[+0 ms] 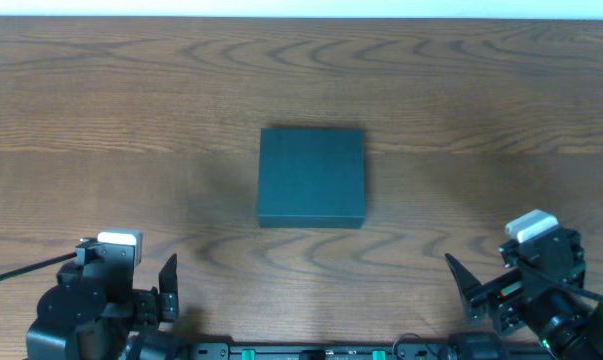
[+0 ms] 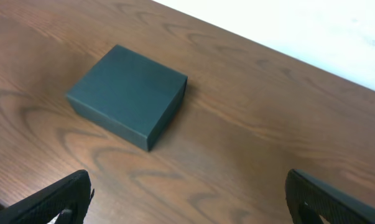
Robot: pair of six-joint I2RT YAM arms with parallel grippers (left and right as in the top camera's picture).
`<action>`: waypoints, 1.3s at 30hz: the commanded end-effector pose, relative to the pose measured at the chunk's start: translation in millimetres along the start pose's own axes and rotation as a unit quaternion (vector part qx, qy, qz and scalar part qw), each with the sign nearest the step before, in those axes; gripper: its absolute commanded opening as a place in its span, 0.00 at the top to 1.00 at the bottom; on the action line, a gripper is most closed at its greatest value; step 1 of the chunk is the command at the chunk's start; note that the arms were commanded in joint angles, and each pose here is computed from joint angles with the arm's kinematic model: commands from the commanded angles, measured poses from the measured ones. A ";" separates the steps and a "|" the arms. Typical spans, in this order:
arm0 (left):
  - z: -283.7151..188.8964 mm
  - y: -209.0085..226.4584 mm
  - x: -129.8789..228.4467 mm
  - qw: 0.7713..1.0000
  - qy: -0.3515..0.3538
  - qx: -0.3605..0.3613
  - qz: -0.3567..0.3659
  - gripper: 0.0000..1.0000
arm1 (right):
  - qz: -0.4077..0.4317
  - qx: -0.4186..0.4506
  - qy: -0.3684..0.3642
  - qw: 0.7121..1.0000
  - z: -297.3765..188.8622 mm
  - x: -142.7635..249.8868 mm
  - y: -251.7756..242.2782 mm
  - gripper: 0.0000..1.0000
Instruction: Pack container
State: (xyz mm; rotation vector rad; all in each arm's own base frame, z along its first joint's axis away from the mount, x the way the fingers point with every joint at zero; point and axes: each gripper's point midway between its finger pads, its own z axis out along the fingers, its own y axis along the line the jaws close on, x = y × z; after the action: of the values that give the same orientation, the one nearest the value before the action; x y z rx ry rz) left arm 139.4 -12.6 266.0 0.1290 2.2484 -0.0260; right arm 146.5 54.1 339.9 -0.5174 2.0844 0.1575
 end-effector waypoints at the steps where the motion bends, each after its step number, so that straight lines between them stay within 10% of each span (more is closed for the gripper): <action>1: -1.7 3.0 5.5 1.000 0.009 -0.008 -0.012 0.05 | 0.011 -0.005 0.009 1.000 0.2 5.7 2.5 0.01; 24: 1.0 24.0 3.7 0.995 -0.034 -0.066 -0.061 0.05 | 0.014 -0.008 0.021 1.000 0.0 11.6 4.3 0.01; 39: 103.4 51.2 51.5 0.978 -0.117 -0.129 -0.113 0.05 | 0.014 -0.008 0.021 1.000 0.0 11.6 4.3 0.01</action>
State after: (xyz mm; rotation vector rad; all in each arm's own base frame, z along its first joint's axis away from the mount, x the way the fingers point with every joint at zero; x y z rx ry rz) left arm 188.1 33.5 175.4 -0.2322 2.0126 0.1215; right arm 140.7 53.8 330.0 -0.5087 2.1340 0.1746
